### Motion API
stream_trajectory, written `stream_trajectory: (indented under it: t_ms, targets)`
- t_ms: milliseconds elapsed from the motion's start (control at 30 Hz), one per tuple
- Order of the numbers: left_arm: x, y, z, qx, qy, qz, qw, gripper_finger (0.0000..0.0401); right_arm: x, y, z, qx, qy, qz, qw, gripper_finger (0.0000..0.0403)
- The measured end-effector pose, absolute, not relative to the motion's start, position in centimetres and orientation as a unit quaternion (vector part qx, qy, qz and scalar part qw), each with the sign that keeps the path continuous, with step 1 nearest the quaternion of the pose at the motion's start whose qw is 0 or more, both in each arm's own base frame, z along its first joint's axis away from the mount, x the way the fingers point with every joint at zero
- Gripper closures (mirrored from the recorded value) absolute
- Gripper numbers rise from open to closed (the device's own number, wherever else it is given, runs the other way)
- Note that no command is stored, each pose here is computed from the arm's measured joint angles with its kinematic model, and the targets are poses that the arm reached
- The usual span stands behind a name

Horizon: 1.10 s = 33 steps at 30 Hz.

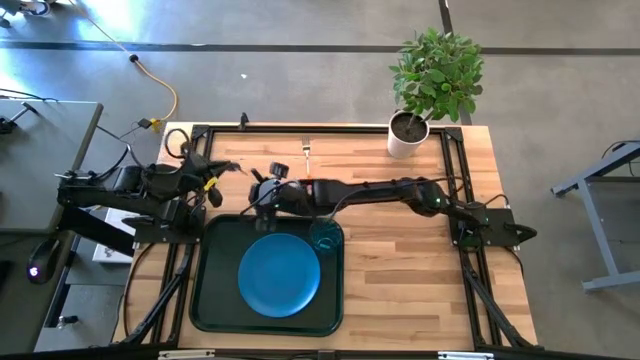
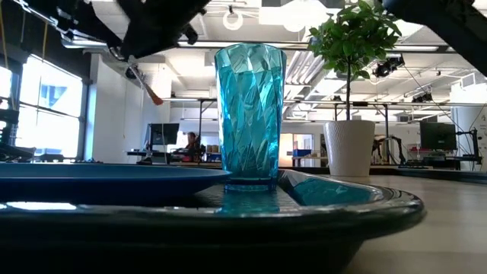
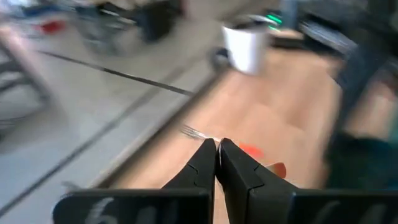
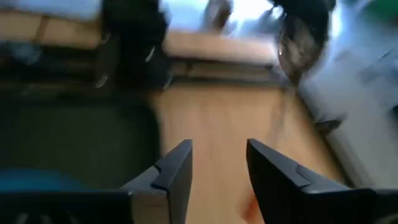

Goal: Pick and place plate/cup/fork/spoon on tray
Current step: Put the orange spoon on the black tray to the left of the blue plate

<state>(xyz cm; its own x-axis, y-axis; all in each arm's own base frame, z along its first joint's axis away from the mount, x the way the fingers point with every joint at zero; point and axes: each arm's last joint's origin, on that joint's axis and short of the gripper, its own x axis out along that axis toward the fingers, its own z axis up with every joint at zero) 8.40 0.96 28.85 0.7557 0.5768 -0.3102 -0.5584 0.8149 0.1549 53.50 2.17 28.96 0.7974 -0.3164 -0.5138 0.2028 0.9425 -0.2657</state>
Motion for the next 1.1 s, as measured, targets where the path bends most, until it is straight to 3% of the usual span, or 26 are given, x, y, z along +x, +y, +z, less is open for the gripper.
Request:
stream_trajectory:
  t_ms: [133, 267, 433, 567, 833, 1100]
  targets:
    - [8.9, 0.3, 28.1, -0.001, 0.223, 0.191, 0.956, 0.04, 51.3, 2.7, 30.2, -0.063, 0.337, -0.113, 0.933, 0.0255]
    - [9.8, -0.1, 27.4, -0.026, 0.265, 0.154, 0.952, 0.04, 50.0, 5.0, 31.0, -0.09, 0.337, -0.083, 0.934, 0.026]
    - [11.5, -0.8, 27.3, -0.055, 0.32, 0.075, 0.943, 0.04, 46.8, 5.0, 32.2, -0.148, 0.333, -0.196, 0.91, 0.0268]
    - [13.0, -1.1, 27.4, -0.074, 0.372, 0.057, 0.924, 0.04, 43.1, 2.9, 31.9, -0.111, 0.32, -0.228, 0.913, 0.027]
    - [14.0, -0.9, 28.5, -0.052, 0.394, 0.078, 0.914, 0.0388, 33.9, -0.4, 28.0, 0.018, 0.161, -0.202, 0.966, 0.027]
    - [13.5, -0.9, 29.6, -0.12, 0.422, 0.029, 0.898, 0.0397, 24.1, -1.0, 26.0, 0.075, 0.023, -0.265, 0.961, 0.027]
